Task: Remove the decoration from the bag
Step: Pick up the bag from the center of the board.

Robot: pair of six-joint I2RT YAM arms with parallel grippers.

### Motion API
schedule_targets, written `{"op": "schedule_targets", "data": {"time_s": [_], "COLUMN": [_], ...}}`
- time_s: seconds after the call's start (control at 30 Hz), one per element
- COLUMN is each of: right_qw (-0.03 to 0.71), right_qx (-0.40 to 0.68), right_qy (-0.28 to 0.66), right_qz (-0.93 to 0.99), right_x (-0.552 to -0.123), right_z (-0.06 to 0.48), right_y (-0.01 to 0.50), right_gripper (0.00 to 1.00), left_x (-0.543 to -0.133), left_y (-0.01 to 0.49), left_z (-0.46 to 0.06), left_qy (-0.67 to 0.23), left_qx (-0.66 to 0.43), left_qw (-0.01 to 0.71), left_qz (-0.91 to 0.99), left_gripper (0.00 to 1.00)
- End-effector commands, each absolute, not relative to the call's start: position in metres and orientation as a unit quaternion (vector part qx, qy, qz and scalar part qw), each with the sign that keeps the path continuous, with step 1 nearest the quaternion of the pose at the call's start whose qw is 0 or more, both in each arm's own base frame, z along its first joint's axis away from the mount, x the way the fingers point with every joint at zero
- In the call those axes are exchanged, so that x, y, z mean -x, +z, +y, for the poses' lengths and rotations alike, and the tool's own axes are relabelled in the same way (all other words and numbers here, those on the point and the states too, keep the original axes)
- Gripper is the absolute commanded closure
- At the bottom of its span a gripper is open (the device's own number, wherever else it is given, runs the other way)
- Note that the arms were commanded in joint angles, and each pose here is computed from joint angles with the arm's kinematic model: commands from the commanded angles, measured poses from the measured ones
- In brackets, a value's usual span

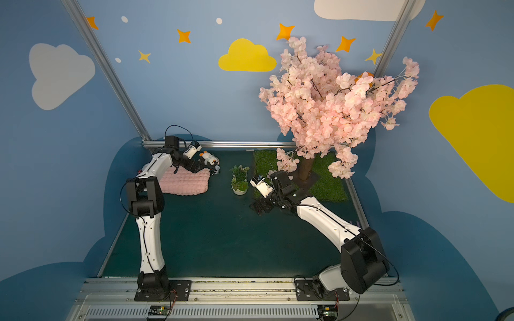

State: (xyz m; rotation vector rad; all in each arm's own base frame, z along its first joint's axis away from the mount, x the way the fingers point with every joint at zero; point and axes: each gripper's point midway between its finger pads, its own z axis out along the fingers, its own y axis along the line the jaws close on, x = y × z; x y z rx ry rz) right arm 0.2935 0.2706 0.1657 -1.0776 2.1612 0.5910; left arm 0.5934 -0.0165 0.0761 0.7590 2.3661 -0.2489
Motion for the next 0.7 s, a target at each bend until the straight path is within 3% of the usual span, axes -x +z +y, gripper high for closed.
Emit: {"op": "schedule_targets", "data": {"time_s": [0.0, 0.5, 0.67], "right_qw": [0.315, 0.291, 0.289], "right_qx": [0.418, 0.423, 0.421], "right_qy": [0.234, 0.25, 0.248], "right_qz": [0.82, 0.82, 0.823], "right_x": [-0.295, -0.29, -0.29], "right_z": [0.274, 0.279, 0.278], "right_y": [0.172, 0.169, 0.168], "right_gripper": [0.02, 0.02, 0.02], "left_x": [-0.578, -0.547, -0.541], "left_y": [0.044, -0.002, -0.013], "left_z": [-0.016, -0.019, -0.016], "left_qy": [-0.103, -0.101, -0.082], "left_qx": [-0.301, -0.336, -0.339], "left_qw": [0.268, 0.179, 0.155], "left_qz": [0.909, 0.919, 0.924], "left_gripper": [0.06, 0.16, 0.32]}}
